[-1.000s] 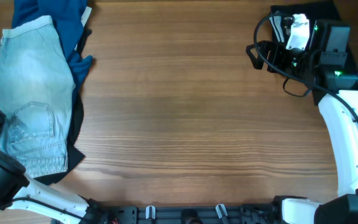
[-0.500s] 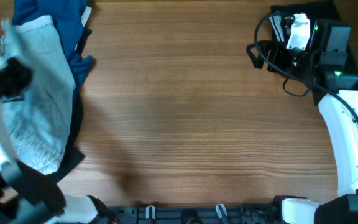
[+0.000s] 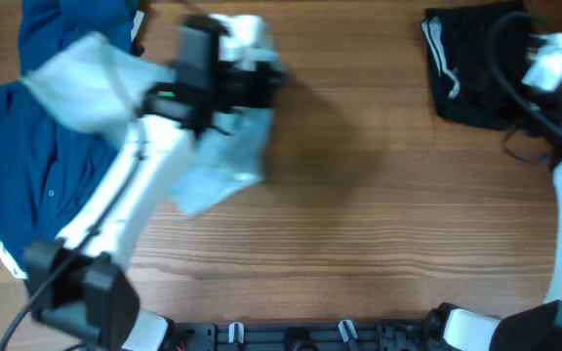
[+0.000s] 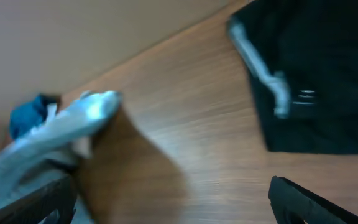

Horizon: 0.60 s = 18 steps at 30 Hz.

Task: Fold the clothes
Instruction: 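Pull the denim shorts with the left gripper onto the table center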

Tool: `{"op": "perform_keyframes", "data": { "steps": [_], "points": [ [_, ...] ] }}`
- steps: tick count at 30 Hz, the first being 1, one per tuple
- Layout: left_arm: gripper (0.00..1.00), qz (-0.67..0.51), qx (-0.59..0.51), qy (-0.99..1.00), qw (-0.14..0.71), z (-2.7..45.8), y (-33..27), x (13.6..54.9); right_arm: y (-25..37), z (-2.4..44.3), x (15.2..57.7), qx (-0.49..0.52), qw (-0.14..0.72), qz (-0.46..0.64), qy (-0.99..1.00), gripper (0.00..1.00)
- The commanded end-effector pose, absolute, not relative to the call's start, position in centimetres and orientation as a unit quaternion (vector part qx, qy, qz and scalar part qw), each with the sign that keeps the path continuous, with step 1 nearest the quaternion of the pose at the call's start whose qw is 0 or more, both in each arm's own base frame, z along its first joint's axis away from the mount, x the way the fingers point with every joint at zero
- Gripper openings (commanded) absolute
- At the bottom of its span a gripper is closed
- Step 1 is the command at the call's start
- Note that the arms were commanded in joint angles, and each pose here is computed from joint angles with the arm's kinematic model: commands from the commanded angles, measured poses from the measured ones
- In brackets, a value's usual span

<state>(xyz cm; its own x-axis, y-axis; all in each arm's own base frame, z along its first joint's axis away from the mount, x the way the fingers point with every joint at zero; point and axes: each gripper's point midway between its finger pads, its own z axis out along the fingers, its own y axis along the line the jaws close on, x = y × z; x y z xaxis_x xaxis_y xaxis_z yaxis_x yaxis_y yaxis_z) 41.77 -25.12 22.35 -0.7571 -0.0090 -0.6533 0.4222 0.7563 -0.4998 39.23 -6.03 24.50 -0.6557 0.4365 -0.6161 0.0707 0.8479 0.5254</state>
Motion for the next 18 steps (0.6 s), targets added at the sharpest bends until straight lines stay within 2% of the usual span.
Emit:
{"op": "perform_keyframes", "data": {
  "steps": [1,5,6,7,9,10,13,18],
  "points": [
    [0.04,-0.324,0.144,0.878,0.321,19.0,-31.0,41.6,-7.8,26.7,38.0,0.157,0.410,0.261,0.860,1.00],
    [0.08,-0.336,0.176,0.871,0.312,15.4,-35.3,41.3,-9.1,26.3,37.3,0.158,0.410,0.247,0.864,1.00],
    [0.18,-0.339,0.181,0.870,0.310,14.4,-36.2,41.3,-9.1,26.2,37.2,0.153,0.410,0.243,0.866,1.00],
    [0.33,-0.341,0.185,0.868,0.309,13.6,-36.9,41.3,-9.1,26.2,37.2,0.152,0.409,0.242,0.866,0.99],
    [0.83,-0.343,0.189,0.866,0.311,12.7,-37.6,41.5,-9.1,26.2,37.2,0.151,0.410,0.242,0.866,1.00],
    [1.00,-0.345,0.190,0.864,0.314,12.7,-37.7,41.6,-9.1,26.2,37.2,0.150,0.411,0.242,0.866,1.00],
    [1.00,-0.348,0.183,0.858,0.331,14.5,-36.9,42.3,-9.1,26.2,37.2,0.149,0.411,0.241,0.866,1.00],
    [1.00,-0.354,0.103,0.858,0.357,21.7,-31.1,44.0,-7.7,26.6,37.5,0.105,0.418,0.250,0.867,1.00]
  ]
}}
